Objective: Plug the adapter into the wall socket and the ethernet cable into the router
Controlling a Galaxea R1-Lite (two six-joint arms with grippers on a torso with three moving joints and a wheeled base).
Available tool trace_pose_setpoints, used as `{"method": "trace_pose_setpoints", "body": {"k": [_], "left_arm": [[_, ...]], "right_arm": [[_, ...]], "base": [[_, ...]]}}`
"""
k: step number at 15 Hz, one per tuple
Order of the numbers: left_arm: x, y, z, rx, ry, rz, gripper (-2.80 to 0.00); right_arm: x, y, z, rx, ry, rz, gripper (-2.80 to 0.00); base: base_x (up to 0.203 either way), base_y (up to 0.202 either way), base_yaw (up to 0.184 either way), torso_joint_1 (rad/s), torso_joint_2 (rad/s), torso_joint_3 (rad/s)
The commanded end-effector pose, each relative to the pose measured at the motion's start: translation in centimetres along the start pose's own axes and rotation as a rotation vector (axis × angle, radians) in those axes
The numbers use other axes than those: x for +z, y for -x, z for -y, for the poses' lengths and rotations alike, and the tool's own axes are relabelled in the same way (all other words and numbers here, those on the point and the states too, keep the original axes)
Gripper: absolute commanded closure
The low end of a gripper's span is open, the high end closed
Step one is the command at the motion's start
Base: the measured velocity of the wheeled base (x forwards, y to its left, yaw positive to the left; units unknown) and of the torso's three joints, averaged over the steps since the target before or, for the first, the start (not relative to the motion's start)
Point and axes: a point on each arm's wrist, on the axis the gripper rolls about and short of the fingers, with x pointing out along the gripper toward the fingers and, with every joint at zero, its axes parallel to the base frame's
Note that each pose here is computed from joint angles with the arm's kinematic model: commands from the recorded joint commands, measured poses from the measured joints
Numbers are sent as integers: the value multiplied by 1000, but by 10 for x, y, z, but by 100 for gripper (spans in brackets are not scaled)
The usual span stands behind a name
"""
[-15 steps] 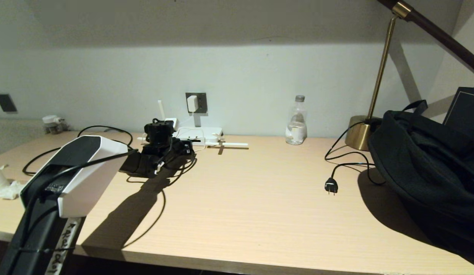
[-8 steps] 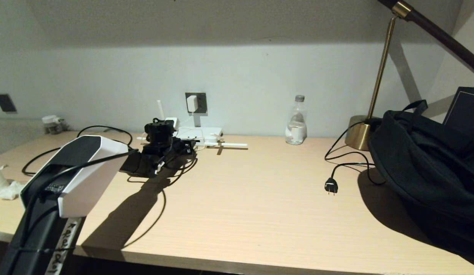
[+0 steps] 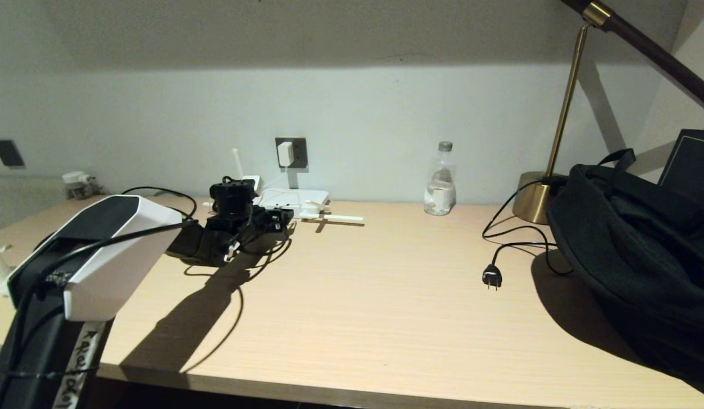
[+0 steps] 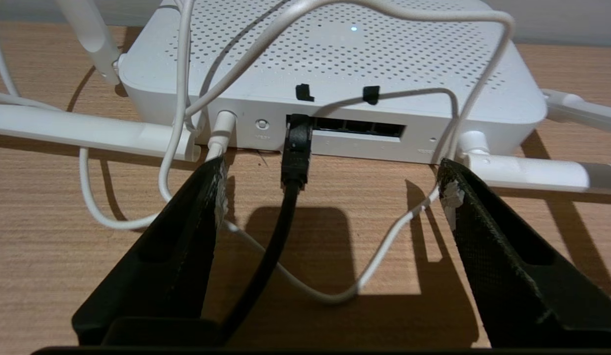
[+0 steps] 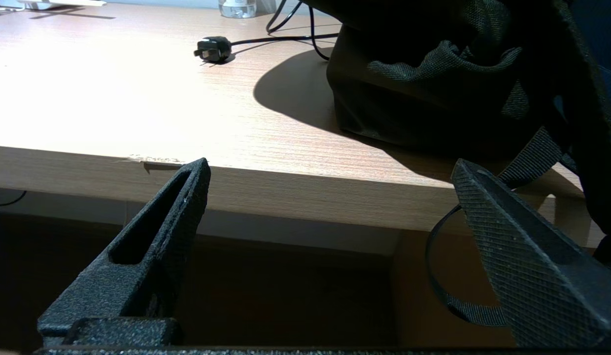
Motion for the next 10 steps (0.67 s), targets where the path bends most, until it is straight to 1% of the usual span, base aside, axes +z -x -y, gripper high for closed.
{"method": "trace_pose_setpoints", "body": {"k": [1,3,6,8,10], "left_arm": [[6,9,1,-1,1,12,-280],[10,20,3,-5,3,25,-280],[25,43,9,-18,3,51,-280],[40,66,11,-26,3,70,-280],[60,94,13,-47,3,102,-280]], "right_arm": [[0,0,0,1,1,-1,-280],[0,0,0,-1,1,-2,-280],[-1,0,0,-1,3,-3,-280],[0,0,0,0,3,-2,-280],[0,0,0,-1,3,-1,-280]], "base": [[0,0,0,0,0,0],[0,0,0,0,0,0],[0,0,0,0,0,0],[0,0,0,0,0,0],[0,0,0,0,0,0]]}}
